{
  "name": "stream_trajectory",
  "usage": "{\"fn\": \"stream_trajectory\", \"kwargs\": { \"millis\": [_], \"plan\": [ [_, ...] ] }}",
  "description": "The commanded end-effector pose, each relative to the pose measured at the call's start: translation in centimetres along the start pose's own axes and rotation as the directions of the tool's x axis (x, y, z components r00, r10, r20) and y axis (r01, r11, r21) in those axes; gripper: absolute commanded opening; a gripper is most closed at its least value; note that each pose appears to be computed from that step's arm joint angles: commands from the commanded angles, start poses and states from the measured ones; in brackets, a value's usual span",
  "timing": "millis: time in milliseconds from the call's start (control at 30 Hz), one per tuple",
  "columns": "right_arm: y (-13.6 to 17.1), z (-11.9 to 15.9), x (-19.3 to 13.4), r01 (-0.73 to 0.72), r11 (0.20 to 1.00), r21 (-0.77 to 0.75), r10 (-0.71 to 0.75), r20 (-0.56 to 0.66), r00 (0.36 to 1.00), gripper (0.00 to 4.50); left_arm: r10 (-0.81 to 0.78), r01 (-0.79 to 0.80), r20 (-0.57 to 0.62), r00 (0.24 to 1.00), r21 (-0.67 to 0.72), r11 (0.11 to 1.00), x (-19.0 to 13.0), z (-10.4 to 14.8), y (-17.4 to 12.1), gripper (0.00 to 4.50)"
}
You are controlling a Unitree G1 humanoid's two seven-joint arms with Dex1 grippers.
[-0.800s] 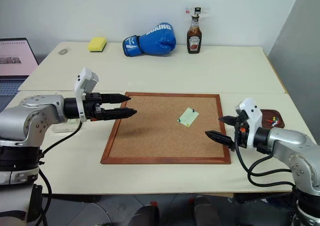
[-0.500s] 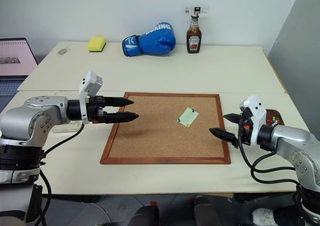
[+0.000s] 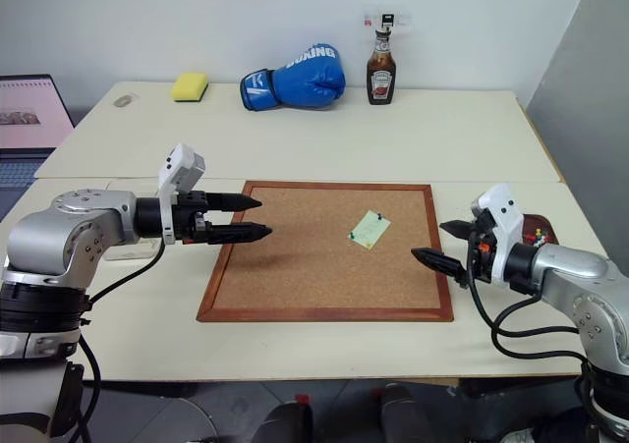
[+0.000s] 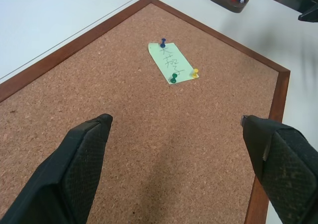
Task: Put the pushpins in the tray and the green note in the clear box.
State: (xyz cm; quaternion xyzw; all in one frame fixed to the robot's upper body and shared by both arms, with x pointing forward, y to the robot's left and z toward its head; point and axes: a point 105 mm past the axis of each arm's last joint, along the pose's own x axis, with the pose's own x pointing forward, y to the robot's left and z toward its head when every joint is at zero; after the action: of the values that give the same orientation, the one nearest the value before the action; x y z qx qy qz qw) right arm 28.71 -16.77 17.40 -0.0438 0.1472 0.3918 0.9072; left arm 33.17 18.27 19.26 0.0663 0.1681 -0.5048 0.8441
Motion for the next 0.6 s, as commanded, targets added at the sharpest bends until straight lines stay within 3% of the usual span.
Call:
{"fn": "stream_trajectory", "kwargs": {
  "millis": [33, 600],
  "plan": [
    [-0.14, 1.05, -0.18, 0.005, 0.999, -0.042, -0.004, 0.031, 1.0, 4.5, 0.008, -0.008, 0.013, 1.0, 0.057, 0.998, -0.53, 1.24, -0.05, 4.44],
    [-0.86, 0.98, -0.24, 0.016, 0.998, -0.053, -0.015, 0.024, 1.0, 4.5, -0.013, 0.012, 0.008, 1.0, 0.083, 0.996, 0.2, 0.92, -0.21, 4.44]
  ]
}}
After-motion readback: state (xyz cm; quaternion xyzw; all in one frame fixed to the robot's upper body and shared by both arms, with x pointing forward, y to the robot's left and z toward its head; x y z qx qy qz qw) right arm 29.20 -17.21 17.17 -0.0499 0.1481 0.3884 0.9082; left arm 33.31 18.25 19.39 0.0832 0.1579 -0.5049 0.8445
